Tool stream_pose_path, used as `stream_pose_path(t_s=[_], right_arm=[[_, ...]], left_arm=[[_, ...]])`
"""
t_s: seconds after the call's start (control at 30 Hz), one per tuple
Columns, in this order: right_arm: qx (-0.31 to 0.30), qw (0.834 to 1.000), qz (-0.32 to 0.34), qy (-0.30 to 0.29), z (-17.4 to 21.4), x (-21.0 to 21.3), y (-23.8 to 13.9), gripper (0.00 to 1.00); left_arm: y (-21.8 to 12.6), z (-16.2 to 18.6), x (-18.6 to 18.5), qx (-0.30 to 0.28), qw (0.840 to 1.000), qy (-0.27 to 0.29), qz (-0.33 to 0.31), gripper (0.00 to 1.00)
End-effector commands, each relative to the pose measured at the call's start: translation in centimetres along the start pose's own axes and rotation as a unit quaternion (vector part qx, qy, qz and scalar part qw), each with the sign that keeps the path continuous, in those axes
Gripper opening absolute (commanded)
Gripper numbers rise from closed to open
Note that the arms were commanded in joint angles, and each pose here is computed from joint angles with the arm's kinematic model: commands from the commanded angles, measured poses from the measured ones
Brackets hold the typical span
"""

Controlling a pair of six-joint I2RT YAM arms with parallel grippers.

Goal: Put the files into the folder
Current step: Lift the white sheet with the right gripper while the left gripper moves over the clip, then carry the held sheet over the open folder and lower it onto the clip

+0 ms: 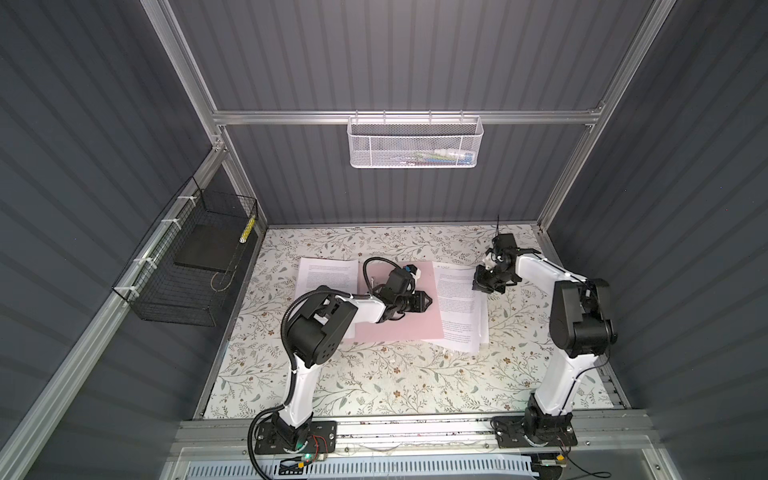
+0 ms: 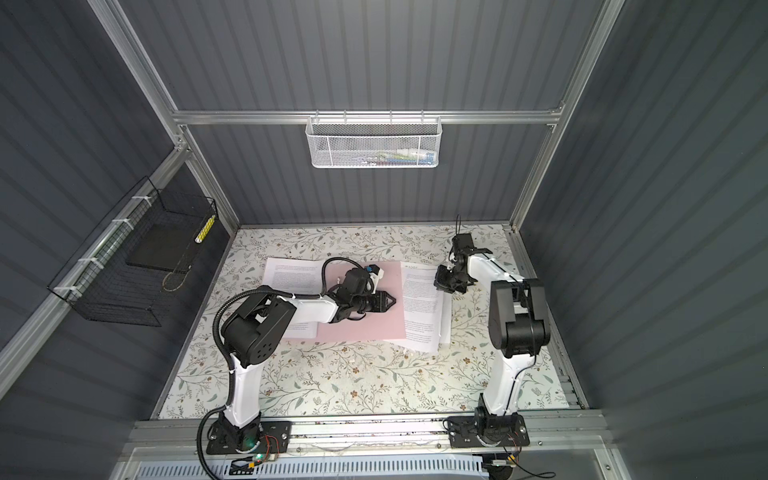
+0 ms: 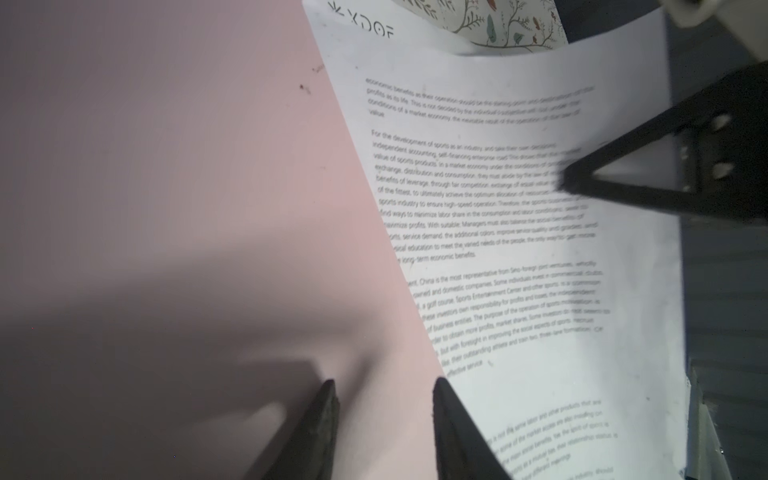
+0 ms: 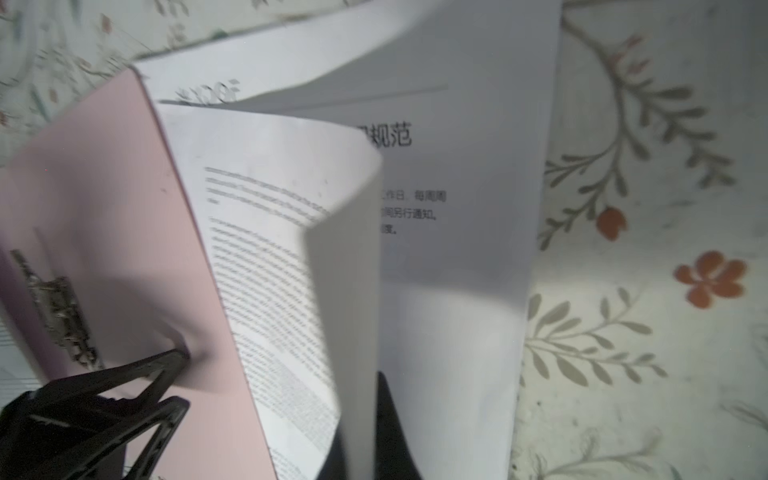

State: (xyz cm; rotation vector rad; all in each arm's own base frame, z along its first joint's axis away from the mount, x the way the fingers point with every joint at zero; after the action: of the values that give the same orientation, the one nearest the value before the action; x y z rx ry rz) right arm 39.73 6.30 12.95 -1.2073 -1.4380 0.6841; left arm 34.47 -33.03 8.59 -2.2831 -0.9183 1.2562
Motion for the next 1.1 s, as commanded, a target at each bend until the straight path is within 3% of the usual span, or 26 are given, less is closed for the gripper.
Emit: stream_pose_path(t_s=[0.0, 0.4, 0.7, 0.9, 1.07], right_arm=[[-0.043, 0.999, -0.009, -0.008, -0.5, 1.1, -3.1, 0.0], [-0.152, 0.979, -0.112, -0.075, 0.3, 7.3, -15.9, 0.0], [-0.248, 0.941, -0.147, -0.178, 4.3, 14.8, -26.8, 0.0], [-0.221, 0.921, -0.257, -0.194, 5.2, 18.2, -27.7, 0.0], [-0.17, 0.915, -0.31, -0.196, 4.7, 20.8, -24.0, 0.0]], left_arm=[[-2.5, -1.6, -1.3, -0.017, 1.0, 0.013, -0.008, 0.41], [-10.4, -5.5, -5.4, -0.087, 0.994, 0.053, -0.04, 0.47], [-18.6, -3.7, -3.6, -0.144, 0.981, 0.05, -0.122, 0.5], [-23.1, -2.3, -1.3, -0.176, 0.97, 0.024, -0.165, 0.5], [-24.9, -1.8, -0.1, -0.199, 0.963, 0.013, -0.179, 0.53]])
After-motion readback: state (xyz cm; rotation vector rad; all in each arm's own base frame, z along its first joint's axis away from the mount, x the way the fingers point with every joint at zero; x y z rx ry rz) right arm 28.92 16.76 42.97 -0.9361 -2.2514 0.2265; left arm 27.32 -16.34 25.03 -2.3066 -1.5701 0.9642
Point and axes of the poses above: each gripper's point midway between its finger pads, its own y axis out along the fingers, its own x axis along the line the jaws close on, z = x × y, the point moved 7 cm from there along -y, back along the fingers, and after that the axes turned 3 degrees about -y, right-handed, at the moved point
